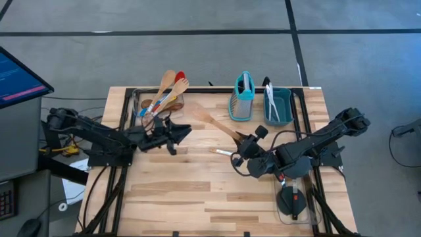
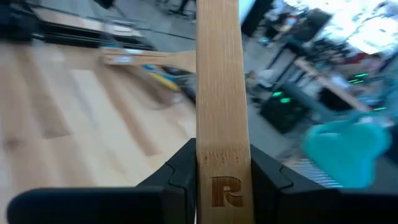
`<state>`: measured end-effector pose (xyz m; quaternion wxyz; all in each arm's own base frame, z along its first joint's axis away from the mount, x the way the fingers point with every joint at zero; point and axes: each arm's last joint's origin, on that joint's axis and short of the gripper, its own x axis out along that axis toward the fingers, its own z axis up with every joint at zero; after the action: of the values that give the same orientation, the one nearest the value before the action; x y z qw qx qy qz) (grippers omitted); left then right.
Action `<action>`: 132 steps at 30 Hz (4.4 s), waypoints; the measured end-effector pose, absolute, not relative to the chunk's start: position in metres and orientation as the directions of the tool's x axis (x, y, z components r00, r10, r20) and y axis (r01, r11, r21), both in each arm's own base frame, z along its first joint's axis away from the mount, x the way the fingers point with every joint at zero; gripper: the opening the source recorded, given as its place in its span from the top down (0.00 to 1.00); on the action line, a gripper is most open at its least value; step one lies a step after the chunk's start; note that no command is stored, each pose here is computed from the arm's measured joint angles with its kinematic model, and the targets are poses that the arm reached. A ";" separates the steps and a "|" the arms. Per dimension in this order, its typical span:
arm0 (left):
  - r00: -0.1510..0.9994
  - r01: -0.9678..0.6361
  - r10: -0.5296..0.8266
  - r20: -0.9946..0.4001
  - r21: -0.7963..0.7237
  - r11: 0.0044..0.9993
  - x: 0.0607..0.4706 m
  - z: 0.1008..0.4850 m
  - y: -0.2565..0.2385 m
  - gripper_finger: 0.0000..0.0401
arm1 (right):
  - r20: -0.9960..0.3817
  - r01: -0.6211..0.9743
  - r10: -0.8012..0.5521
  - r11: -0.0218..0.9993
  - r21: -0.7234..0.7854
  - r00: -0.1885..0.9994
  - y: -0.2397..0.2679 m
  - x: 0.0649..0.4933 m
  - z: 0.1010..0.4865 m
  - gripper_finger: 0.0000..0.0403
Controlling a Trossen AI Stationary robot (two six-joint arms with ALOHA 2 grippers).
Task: Pick & Place Kitchen Items
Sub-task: Put the bottom wooden slotted spoon into the left transparent bin
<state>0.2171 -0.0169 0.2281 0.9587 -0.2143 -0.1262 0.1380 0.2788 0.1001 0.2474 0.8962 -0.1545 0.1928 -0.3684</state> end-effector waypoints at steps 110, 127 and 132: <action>0.620 -0.707 0.731 -0.287 0.200 0.678 0.175 0.335 0.083 0.99 | -0.488 0.474 -0.575 0.818 -0.326 0.657 0.123 0.233 0.223 0.61; 0.244 -0.739 0.782 -0.574 0.412 0.533 0.178 0.337 0.139 0.99 | -0.530 0.502 -0.582 0.809 -0.304 0.617 0.108 0.241 0.222 0.66; 0.145 -0.743 0.783 -0.605 0.456 0.490 0.180 0.324 0.155 0.99 | -0.530 0.514 -0.591 0.802 -0.305 0.608 0.104 0.242 0.220 0.65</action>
<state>0.1803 0.1546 0.3243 0.7562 0.0241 0.4161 0.5044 0.2418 0.1037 0.2200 0.8946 -0.0609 0.3173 -0.3086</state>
